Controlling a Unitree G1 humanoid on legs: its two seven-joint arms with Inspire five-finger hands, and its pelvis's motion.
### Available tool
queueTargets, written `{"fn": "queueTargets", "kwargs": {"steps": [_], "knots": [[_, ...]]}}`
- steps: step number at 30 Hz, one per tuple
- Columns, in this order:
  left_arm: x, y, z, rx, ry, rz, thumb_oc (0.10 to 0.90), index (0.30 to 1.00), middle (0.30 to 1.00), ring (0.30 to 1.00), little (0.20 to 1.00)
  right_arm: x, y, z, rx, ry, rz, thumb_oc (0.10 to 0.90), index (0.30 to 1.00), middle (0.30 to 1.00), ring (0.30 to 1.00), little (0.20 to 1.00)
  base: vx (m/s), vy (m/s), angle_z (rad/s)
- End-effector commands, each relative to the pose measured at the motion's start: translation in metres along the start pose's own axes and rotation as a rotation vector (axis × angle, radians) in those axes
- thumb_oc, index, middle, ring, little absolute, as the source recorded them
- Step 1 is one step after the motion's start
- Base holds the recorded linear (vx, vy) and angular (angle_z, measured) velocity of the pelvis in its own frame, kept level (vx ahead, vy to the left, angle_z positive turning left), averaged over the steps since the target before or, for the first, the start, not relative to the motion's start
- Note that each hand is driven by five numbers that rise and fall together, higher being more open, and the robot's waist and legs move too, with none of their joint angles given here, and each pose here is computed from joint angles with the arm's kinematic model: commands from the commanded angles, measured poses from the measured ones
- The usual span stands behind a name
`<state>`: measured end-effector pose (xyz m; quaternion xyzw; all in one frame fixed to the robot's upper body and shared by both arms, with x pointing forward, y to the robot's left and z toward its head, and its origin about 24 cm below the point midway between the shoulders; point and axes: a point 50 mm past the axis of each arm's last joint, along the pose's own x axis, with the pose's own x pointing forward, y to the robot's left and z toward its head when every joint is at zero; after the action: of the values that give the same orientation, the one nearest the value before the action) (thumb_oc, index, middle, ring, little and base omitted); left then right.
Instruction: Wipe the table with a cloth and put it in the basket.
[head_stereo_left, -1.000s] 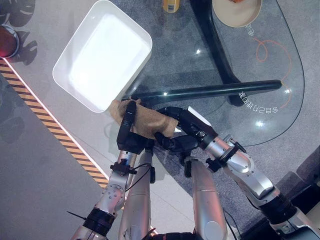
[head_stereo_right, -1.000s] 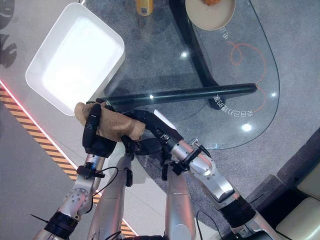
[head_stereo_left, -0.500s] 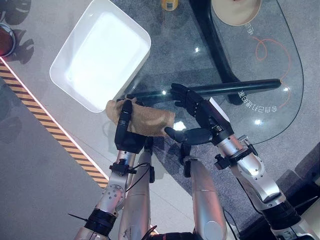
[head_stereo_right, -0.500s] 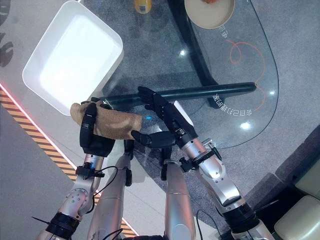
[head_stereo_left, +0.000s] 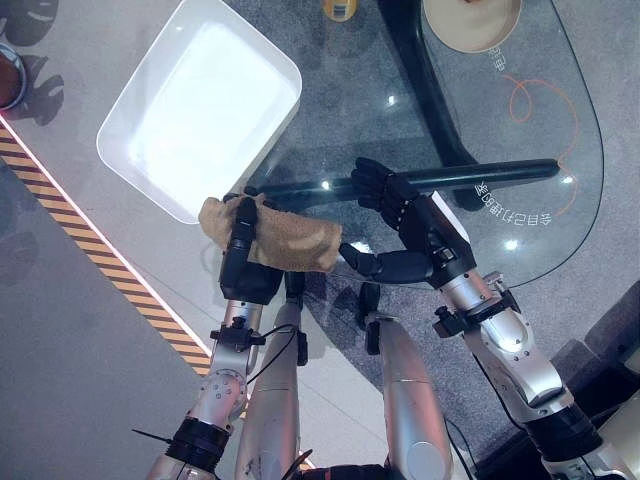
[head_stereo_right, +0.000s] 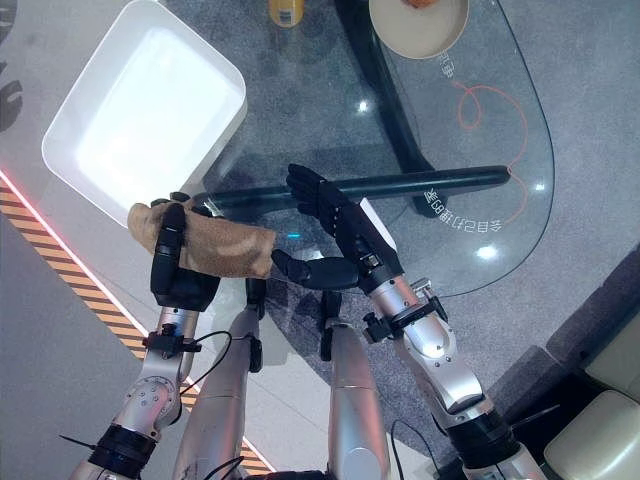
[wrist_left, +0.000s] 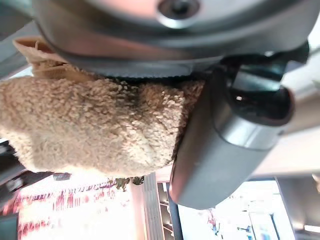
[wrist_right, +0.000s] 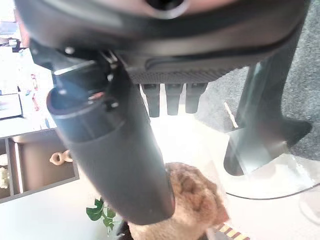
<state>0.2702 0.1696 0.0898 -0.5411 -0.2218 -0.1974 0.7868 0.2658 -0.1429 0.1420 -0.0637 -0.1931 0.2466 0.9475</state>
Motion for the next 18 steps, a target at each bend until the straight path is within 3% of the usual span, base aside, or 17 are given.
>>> {"fn": "queueTargets", "kwargs": {"steps": [1, 9, 12, 18], "knots": [[0.022, -0.054, 0.041, 0.217, -0.196, -0.284, 0.1, 0.3, 0.3, 0.3, 0.2, 0.003, 0.005, 0.027, 0.012, -0.126, 0.067, 0.8, 0.9, 0.9, 0.9, 0.9, 0.01, 0.069, -0.02], [0.029, -0.08, 0.087, 0.797, -0.435, -0.194, 0.1, 0.3, 0.3, 0.3, 0.2, -0.008, 0.007, -0.013, 0.031, 0.131, 0.122, 0.8, 0.9, 0.9, 0.9, 0.9, 0.02, 0.093, -0.03], [0.036, -0.092, 0.094, 1.114, -0.523, -0.109, 0.1, 0.3, 0.3, 0.3, 0.2, -0.012, 0.008, -0.026, 0.044, 0.223, 0.154, 0.8, 0.9, 0.9, 0.9, 0.9, 0.03, 0.096, -0.03], [0.049, -0.093, 0.112, 1.427, -0.661, 0.041, 0.1, 0.3, 0.3, 0.3, 0.2, -0.014, 0.007, -0.043, 0.02, 0.349, 0.206, 0.8, 0.9, 0.9, 0.9, 0.9, 0.02, 0.097, 0.0]]}}
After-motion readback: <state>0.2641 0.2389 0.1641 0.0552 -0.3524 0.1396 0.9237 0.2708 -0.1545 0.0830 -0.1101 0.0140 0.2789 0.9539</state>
